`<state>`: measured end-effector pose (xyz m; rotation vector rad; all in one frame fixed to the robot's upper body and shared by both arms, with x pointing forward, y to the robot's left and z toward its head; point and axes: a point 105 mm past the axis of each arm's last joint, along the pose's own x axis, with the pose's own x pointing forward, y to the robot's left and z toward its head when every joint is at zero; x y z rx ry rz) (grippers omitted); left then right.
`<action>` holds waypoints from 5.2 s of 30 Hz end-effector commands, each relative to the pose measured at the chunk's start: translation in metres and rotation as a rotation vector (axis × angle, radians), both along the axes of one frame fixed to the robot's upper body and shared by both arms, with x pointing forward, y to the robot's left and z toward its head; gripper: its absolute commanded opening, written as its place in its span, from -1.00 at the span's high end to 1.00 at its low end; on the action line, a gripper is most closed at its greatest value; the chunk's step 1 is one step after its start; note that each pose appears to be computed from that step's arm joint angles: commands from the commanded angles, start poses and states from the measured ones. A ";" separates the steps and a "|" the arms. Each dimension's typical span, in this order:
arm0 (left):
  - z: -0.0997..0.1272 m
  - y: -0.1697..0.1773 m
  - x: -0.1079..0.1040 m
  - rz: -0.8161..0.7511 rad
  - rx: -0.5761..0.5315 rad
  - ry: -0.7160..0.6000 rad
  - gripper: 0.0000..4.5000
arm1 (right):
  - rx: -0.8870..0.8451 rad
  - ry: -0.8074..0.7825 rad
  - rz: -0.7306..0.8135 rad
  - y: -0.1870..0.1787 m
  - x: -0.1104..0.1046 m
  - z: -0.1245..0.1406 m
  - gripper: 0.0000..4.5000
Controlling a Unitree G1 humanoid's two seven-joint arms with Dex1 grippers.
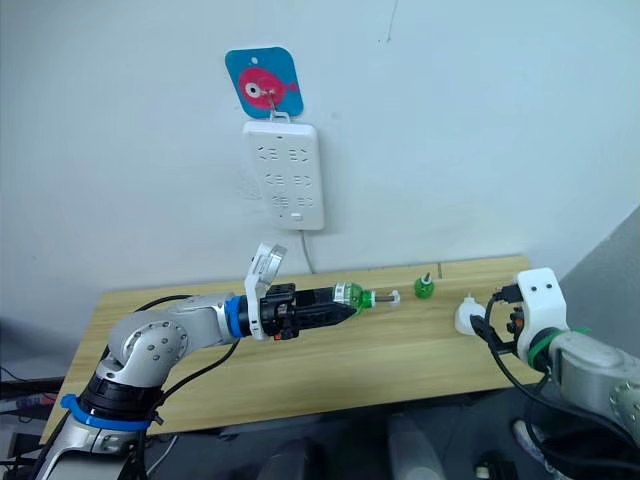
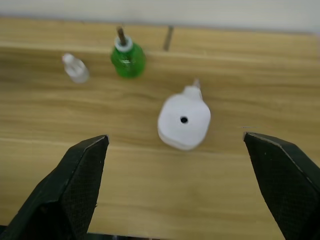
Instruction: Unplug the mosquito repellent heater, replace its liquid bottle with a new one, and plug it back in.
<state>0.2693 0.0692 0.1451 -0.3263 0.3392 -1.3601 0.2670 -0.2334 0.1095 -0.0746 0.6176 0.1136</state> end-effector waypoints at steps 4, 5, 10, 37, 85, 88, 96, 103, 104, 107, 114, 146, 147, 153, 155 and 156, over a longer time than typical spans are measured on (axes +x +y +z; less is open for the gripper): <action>0.000 0.002 0.001 -0.010 0.034 -0.135 -0.08 | 0.064 0.094 -0.167 -0.013 0.026 -0.011 -1.00; 0.000 0.003 0.001 -0.006 0.038 -0.140 -0.08 | 0.061 0.113 -0.186 -0.015 0.030 -0.014 -1.00; -0.003 0.008 0.002 0.005 0.051 -0.149 -0.08 | 0.042 0.162 -0.242 -0.016 0.045 -0.025 -1.00; -0.006 0.013 -0.002 0.009 0.072 -0.143 -0.08 | 0.099 0.249 -0.294 -0.014 0.069 -0.049 -1.00; 0.090 0.023 0.019 -0.077 -0.208 0.018 -0.08 | 0.708 -0.526 0.764 0.108 -0.041 0.149 -0.31; 0.098 0.023 0.016 -0.095 -0.210 0.009 -0.08 | 0.748 -0.505 0.799 0.113 -0.045 0.154 -0.31; 0.108 0.022 0.000 -0.187 -0.179 -0.009 -0.08 | 0.827 -0.428 0.891 0.125 -0.057 0.161 -0.31; 0.112 0.022 -0.007 -0.227 -0.173 -0.003 -0.08 | 0.840 -0.410 0.889 0.125 -0.051 0.160 -0.31; 0.112 0.022 -0.007 -0.227 -0.173 -0.003 -0.08 | 0.840 -0.409 0.887 0.124 -0.050 0.159 -0.31; 0.112 0.022 -0.007 -0.225 -0.173 -0.002 -0.08 | 0.840 -0.403 0.889 0.124 -0.050 0.158 -0.31; 0.112 0.021 -0.007 -0.229 -0.183 0.000 -0.08 | 0.836 -0.376 0.908 0.129 -0.053 0.153 -0.31; 0.103 0.014 -0.008 -0.257 -0.145 -0.036 -0.08 | 0.771 -0.331 0.948 0.138 -0.056 0.140 -0.31; 0.104 0.014 -0.009 -0.264 -0.148 -0.032 -0.08 | 0.764 -0.332 0.946 0.138 -0.056 0.139 -0.31; 0.105 0.018 -0.012 -0.282 -0.146 -0.014 -0.08 | 0.734 -0.340 0.927 0.136 -0.051 0.135 -0.31; 0.105 0.018 -0.014 -0.289 -0.145 -0.009 -0.08 | 0.732 -0.345 0.923 0.136 -0.050 0.135 -0.31; 0.104 0.019 -0.014 -0.293 -0.146 -0.005 -0.08 | 0.731 -0.347 0.921 0.136 -0.049 0.135 -0.31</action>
